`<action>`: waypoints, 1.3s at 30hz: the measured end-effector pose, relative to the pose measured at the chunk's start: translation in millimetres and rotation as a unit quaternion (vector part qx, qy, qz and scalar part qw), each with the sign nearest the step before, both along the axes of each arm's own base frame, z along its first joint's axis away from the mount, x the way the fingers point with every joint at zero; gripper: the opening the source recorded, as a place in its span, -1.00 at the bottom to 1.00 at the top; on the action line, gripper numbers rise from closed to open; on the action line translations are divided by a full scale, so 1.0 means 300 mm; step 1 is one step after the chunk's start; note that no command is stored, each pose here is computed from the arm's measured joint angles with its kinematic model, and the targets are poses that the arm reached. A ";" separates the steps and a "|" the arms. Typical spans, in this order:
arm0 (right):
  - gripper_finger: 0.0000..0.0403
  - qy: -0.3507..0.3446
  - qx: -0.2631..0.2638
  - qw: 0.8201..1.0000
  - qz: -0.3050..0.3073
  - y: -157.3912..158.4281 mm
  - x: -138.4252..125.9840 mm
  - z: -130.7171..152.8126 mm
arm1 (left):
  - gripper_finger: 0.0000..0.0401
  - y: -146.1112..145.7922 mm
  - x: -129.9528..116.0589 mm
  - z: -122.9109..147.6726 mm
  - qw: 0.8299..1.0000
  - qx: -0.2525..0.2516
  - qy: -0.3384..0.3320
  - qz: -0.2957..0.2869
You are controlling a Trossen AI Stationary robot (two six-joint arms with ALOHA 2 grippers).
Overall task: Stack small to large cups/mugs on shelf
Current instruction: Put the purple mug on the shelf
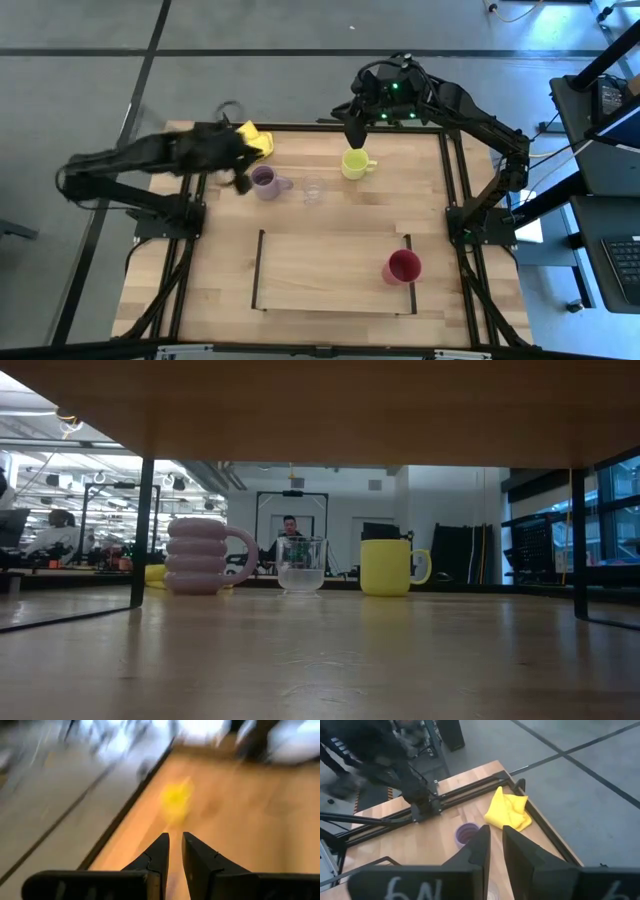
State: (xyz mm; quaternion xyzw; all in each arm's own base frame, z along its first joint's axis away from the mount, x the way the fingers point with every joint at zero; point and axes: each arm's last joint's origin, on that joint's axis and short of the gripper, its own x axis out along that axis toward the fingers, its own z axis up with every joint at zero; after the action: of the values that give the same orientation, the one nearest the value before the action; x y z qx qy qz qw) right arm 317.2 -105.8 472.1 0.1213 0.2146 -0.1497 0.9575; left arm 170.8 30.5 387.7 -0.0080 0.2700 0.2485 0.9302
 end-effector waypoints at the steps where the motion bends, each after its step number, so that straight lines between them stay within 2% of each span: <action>1: -0.74 0.001 -0.003 1.000 0.002 0.000 0.000 0.000 | -0.76 0.037 0.019 -0.025 0.999 -0.006 0.031 0.027; 3: -0.74 0.002 -0.004 1.000 0.003 0.000 0.000 -0.001 | -0.76 0.115 0.043 -0.046 0.997 -0.023 0.049 0.063; 6: -0.74 0.003 0.000 1.000 0.013 0.002 0.000 -0.002 | -0.76 0.223 0.040 -0.042 0.996 -0.077 0.030 0.044; 8: -0.74 0.005 0.001 1.000 0.015 0.003 -0.001 -0.003 | -0.76 0.296 0.031 -0.058 0.992 -0.104 0.036 0.055; 12: -0.74 0.018 0.005 1.000 0.016 0.004 -0.005 -0.011 | -0.76 0.419 0.021 -0.166 0.972 -0.167 0.130 0.099; 15: -0.74 0.026 0.008 1.000 0.016 0.005 -0.007 -0.016 | -0.76 0.463 0.023 -0.244 0.950 -0.230 0.196 0.078; 18: -0.74 0.030 0.008 0.999 0.016 0.006 -0.008 -0.018 | -0.76 0.482 0.048 -0.299 0.935 -0.256 0.238 0.053; 23: -0.74 0.031 0.001 0.999 0.020 0.006 -0.008 -0.018 | -0.76 0.487 0.090 -0.337 0.929 -0.269 0.251 0.034; 28: -0.74 0.031 0.001 0.999 0.020 0.005 -0.008 -0.018 | -0.66 0.464 0.108 -0.351 0.919 -0.297 0.259 0.018; 33: -0.74 0.032 -0.001 0.999 0.021 0.005 -0.008 -0.018 | -0.56 0.450 0.107 -0.383 0.913 -0.298 0.278 0.023; 39: -0.74 0.031 -0.001 0.999 0.020 0.005 -0.008 -0.017 | -0.55 0.432 0.108 -0.446 0.908 -0.294 0.298 0.025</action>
State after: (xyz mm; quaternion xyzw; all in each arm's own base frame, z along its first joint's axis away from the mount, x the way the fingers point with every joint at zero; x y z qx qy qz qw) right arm 314.7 -104.2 466.9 0.1113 0.2468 -0.1341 0.9533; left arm 203.3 160.1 253.9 -0.2129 0.5954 0.1721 0.7553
